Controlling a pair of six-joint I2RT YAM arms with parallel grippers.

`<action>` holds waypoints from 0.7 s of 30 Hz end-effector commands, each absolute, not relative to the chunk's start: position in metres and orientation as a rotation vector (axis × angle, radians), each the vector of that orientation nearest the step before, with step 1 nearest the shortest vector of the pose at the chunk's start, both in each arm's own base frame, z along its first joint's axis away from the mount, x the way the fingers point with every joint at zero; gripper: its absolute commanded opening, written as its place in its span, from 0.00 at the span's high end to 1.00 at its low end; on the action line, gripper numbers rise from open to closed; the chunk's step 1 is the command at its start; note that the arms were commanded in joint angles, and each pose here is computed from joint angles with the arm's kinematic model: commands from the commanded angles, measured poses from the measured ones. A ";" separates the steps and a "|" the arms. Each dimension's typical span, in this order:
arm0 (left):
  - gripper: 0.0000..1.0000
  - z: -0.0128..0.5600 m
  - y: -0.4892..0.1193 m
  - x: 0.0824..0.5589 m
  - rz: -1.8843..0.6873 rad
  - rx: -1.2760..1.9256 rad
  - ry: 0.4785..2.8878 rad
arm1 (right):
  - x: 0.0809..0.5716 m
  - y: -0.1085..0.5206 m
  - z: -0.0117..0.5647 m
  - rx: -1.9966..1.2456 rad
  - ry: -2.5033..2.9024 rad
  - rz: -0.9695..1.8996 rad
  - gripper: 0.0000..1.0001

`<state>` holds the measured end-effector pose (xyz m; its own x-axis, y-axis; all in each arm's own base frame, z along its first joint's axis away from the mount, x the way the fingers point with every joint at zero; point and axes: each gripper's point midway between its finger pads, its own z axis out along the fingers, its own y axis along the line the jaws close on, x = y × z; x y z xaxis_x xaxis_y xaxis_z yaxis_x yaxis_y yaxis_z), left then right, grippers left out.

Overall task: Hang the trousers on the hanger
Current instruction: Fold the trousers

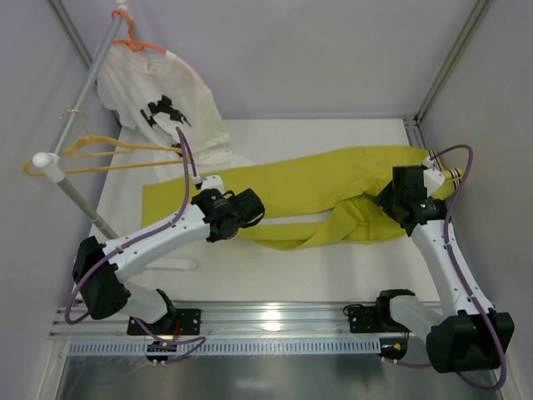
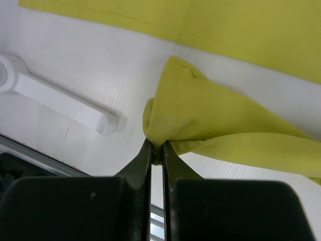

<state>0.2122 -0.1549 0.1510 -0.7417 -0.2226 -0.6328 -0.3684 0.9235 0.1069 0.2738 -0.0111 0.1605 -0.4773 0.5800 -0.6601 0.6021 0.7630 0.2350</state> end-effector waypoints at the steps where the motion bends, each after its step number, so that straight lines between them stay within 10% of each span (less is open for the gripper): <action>1: 1.00 0.172 -0.119 0.213 0.372 -0.425 2.374 | 0.277 -0.024 0.160 0.874 2.186 -0.077 0.36; 21: 1.00 0.169 -0.109 0.209 0.366 -0.377 2.410 | 0.340 0.103 0.106 0.646 2.401 0.288 0.36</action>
<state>0.2094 -0.1203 0.1624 -0.7510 -0.1998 -0.6294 -0.3619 0.9217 0.1392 0.3125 0.0821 0.0851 -0.7343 0.4839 -0.4761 0.3910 0.8748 0.2860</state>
